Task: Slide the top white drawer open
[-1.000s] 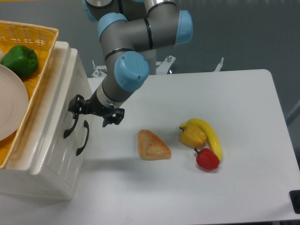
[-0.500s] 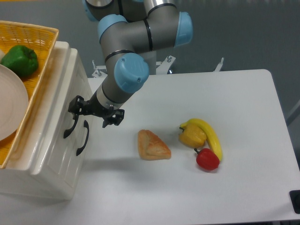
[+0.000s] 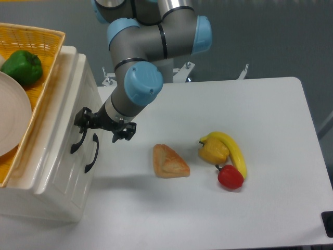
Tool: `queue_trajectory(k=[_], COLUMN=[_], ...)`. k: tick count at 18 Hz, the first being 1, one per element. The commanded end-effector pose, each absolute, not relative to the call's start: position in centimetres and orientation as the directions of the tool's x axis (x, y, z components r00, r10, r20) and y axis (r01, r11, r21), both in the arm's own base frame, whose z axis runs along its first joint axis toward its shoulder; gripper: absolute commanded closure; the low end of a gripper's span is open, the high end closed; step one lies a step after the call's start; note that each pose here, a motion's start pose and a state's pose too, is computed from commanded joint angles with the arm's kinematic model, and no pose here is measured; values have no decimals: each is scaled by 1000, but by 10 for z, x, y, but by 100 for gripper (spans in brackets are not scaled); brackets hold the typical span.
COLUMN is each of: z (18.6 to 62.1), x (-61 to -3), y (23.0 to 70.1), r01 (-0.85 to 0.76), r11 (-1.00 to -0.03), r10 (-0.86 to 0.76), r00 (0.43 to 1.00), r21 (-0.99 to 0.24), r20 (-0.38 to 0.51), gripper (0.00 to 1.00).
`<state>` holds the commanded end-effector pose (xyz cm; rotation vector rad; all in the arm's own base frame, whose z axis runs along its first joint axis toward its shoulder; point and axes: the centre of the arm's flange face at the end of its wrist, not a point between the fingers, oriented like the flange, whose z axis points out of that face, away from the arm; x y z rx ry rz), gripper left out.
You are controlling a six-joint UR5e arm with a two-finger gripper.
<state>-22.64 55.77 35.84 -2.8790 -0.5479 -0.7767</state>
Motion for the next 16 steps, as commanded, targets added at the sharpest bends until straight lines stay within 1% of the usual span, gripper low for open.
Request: queue_trajectory(k=[7, 10, 16], z=[356, 354, 354], x=[-229, -231, -232], y=[558, 557, 558], r01=[368, 363, 358], r11=[-930, -932, -934], r10=[314, 321, 317], r00=[807, 821, 823], r21=[-9, 4, 2], r20=[499, 472, 471], gripper=[0, 0, 0])
